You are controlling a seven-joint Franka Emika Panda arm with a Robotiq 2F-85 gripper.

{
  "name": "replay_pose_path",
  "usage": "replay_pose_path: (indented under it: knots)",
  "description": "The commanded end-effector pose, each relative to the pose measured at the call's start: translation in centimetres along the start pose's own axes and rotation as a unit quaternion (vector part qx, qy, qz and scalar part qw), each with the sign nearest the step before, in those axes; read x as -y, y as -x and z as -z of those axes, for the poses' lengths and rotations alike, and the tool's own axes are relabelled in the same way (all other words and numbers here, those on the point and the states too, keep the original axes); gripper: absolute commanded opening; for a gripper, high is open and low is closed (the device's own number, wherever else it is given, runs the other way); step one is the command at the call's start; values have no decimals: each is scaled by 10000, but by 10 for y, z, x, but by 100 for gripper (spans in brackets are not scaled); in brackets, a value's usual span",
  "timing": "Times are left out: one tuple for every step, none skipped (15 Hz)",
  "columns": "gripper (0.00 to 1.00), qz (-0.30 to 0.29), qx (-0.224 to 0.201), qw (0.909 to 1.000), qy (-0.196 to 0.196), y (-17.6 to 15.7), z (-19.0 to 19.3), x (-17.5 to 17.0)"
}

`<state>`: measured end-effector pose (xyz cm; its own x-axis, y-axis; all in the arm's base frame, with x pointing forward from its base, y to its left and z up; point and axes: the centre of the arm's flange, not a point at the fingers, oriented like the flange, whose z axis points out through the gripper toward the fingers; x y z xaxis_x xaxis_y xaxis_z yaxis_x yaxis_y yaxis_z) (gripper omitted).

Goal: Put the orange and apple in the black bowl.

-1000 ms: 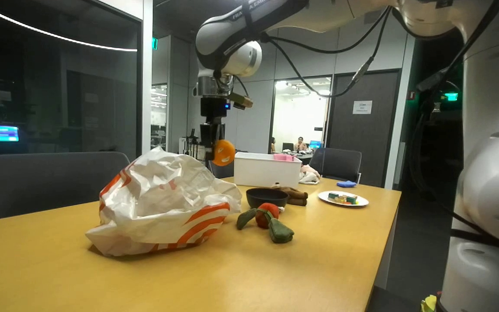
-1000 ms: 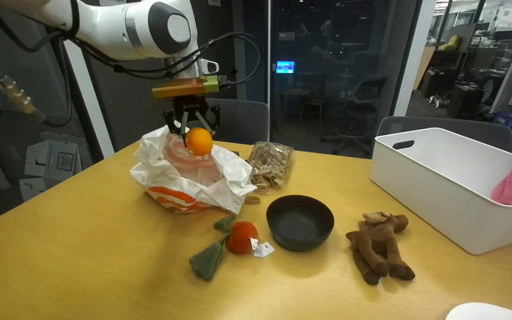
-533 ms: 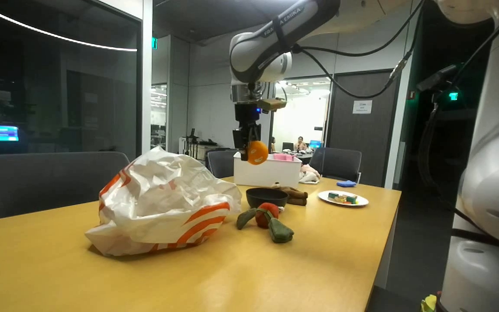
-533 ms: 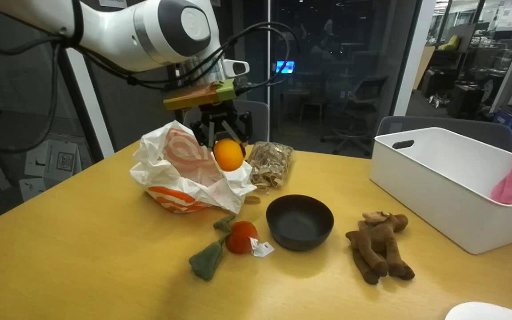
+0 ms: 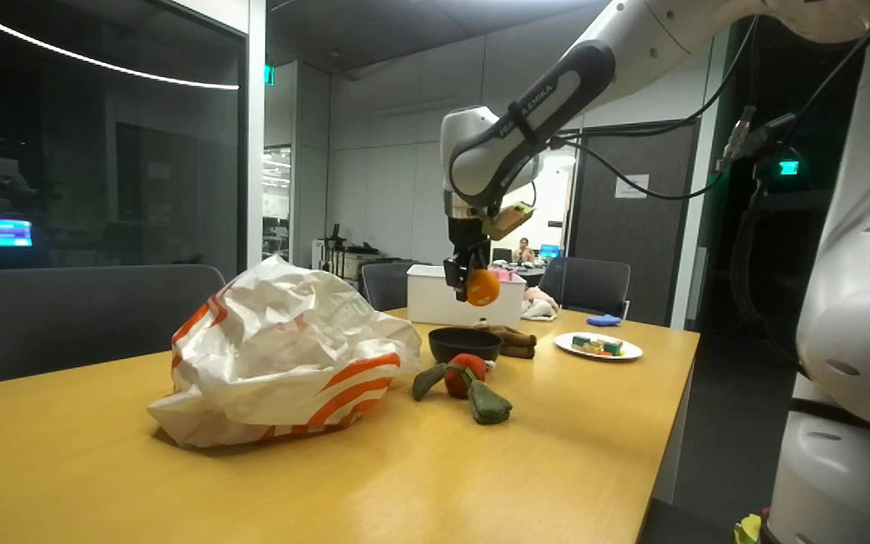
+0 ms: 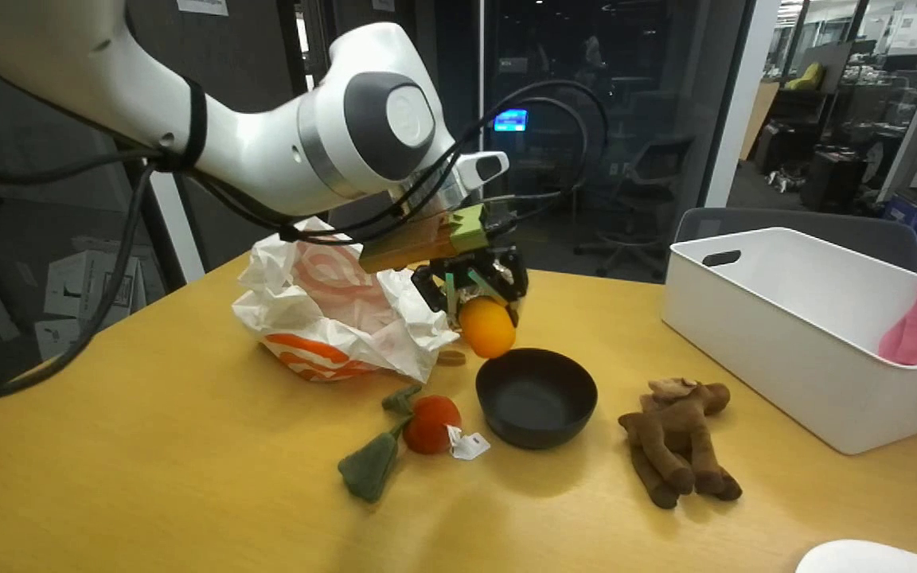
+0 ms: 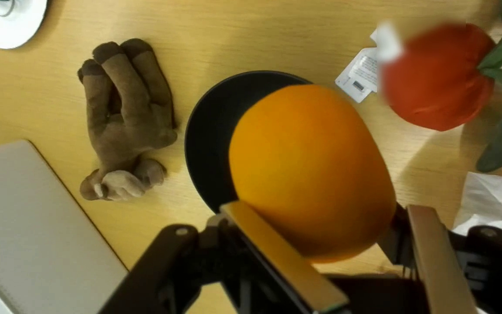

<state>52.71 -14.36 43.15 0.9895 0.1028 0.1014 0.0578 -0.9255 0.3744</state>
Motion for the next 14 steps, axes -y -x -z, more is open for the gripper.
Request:
replay_pose_path:
  knots:
    - [40,-181,-540,9983,78,1,-23,-9]
    - [40,-245,-606,9978,61,0,-30,-11]
    - [40,-267,-700,9972,69,-1,-39,-15]
    - [40,-323,-733,9968,87,-2,-47,-18]
    - [40,-396,-747,9964,49,-3,-55,-20]
    - [40,-448,-766,9961,-8,-3,-63,-23]
    - [40,-540,-745,9957,-61,-4,-71,-24]
    - [40,-594,-759,9953,-60,-4,-77,-25]
    - [50,-642,-760,9950,-86,-4,-83,-25]
    - [90,-667,-789,9946,-101,-5,-85,-24]
    - [90,-696,-814,9941,-145,-6,-86,-22]
    - [97,-726,-858,9935,-189,-7,-86,-22]
    - [100,-778,-902,9926,-237,-8,-84,-21]
    - [100,-841,-967,9913,-290,-9,-79,-21]
